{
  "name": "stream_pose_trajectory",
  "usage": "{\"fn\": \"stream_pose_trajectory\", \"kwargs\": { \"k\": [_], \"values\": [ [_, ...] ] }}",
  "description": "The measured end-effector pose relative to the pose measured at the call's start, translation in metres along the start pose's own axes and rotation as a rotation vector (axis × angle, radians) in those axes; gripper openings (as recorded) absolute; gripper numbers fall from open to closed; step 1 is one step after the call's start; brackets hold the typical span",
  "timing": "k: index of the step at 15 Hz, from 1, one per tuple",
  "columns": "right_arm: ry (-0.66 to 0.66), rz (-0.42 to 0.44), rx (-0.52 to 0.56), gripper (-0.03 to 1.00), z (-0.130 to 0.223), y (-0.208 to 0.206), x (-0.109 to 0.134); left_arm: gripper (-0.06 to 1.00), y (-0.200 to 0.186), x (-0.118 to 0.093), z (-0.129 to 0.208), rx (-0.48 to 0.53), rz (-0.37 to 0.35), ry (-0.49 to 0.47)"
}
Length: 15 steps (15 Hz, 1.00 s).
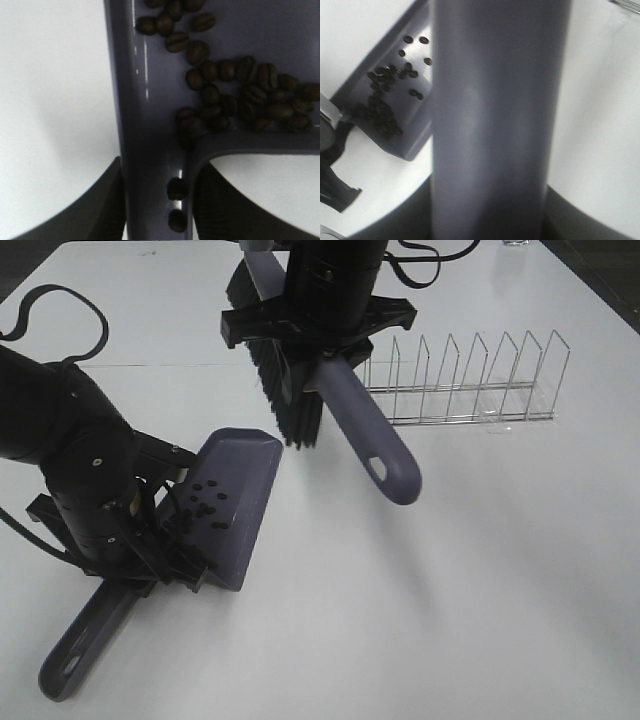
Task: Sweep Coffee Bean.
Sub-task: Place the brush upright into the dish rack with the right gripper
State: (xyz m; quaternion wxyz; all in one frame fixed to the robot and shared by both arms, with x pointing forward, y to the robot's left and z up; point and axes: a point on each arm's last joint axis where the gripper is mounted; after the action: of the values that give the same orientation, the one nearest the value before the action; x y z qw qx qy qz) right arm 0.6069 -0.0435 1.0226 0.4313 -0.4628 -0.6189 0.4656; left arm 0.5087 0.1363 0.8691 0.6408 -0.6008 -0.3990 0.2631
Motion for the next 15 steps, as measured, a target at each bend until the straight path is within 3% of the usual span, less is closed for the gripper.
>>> {"fn": "stream_pose_trajectory", "kwargs": {
  "k": [2, 7, 9, 10, 12, 15],
  "values": [
    [0.014, 0.083, 0.06, 0.3, 0.022, 0.001, -0.03, 0.34, 0.0, 0.0, 0.0, 0.0, 0.0, 0.0],
    [0.218, 0.167, 0.165, 0.3, 0.044, 0.001, -0.133, 0.34, 0.0, 0.0, 0.0, -0.001, 0.0, 0.0],
    [0.27, 0.185, 0.222, 0.3, 0.055, 0.01, -0.159, 0.34, 0.0, 0.0, 0.0, -0.001, 0.0, 0.0],
    [0.331, 0.201, 0.284, 0.3, 0.067, 0.021, -0.183, 0.34, 0.0, 0.0, 0.0, -0.001, 0.0, 0.0],
    [0.39, 0.207, 0.323, 0.3, 0.073, 0.026, -0.21, 0.34, 0.0, 0.0, 0.0, 0.0, 0.003, -0.004],
    [0.412, 0.205, 0.36, 0.3, 0.075, 0.037, -0.23, 0.34, 0.0, 0.0, 0.0, 0.0, 0.005, -0.006]
  ]
}}
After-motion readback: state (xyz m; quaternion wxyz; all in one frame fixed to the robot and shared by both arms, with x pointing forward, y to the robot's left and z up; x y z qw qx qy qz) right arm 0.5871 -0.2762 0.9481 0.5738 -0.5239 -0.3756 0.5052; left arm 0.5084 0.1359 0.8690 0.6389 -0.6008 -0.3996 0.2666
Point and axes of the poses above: a point on each arm's last joint axis where the gripper is mounted, y pointing out along that axis toward the gripper, x along the wrist's bending axis when the last joint is at zero, z = x × y, and after that the axes turned 13 degrees about y, right-handed
